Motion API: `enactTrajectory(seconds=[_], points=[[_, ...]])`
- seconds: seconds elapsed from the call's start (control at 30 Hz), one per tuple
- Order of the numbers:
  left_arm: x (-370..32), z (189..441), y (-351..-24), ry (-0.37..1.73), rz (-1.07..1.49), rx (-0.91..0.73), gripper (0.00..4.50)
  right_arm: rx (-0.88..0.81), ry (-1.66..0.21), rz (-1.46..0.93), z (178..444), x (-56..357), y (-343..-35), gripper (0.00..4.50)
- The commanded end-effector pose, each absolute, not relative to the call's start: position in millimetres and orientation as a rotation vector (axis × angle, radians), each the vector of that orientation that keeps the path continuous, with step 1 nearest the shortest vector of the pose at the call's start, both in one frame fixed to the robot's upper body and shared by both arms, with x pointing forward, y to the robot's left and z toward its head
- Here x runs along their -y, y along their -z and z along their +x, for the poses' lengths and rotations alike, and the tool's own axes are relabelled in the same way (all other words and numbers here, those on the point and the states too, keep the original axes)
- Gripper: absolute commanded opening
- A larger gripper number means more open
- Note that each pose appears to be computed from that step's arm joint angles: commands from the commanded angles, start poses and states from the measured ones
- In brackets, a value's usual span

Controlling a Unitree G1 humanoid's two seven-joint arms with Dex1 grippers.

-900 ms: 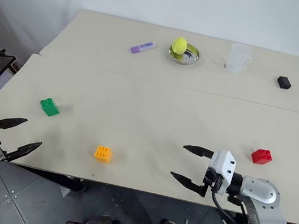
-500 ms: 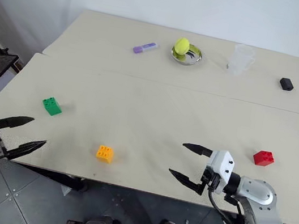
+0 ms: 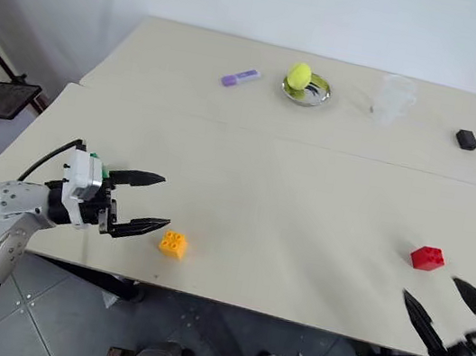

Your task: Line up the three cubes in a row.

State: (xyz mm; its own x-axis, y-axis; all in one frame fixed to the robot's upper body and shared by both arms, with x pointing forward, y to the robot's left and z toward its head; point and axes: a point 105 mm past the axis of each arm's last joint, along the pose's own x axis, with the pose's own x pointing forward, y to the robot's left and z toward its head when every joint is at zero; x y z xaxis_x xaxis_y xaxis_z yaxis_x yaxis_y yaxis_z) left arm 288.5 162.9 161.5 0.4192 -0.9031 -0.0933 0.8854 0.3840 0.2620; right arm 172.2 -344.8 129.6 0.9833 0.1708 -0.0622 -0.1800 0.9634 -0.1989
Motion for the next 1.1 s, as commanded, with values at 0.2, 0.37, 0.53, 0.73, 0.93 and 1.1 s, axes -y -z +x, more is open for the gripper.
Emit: enactTrajectory(seconds=[0.2,0.37,0.53,0.73,0.93,1.1], points=[[-148.3,282.9,-160.7,1.219,0.278,0.08,4.43,-0.044,-0.027,-0.196,205.1,375.0,-146.2,4.5],[-151.6,281.6,-159.6,1.206,0.274,0.075,4.43,-0.137,-0.044,-0.125,262.4,367.9,-163.6,4.5],[-149.0,279.7,-158.7,1.205,0.273,0.076,4.43,-0.233,0.022,-0.128,301.0,371.1,-158.6,4.5],[-150.4,277.8,-160.5,1.185,0.279,0.08,4.43,-0.309,0.01,-0.11,315.6,364.1,-143.2,4.5],[-156.5,278.4,-163.0,1.158,0.301,0.075,4.5,-0.351,-0.014,-0.097,313.0,358.7,-131.1,3.23],[-161.7,279.6,-166.0,1.134,0.314,0.076,4.5,-0.287,-0.204,-0.089,315.0,328.0,-145.4,1.55]])
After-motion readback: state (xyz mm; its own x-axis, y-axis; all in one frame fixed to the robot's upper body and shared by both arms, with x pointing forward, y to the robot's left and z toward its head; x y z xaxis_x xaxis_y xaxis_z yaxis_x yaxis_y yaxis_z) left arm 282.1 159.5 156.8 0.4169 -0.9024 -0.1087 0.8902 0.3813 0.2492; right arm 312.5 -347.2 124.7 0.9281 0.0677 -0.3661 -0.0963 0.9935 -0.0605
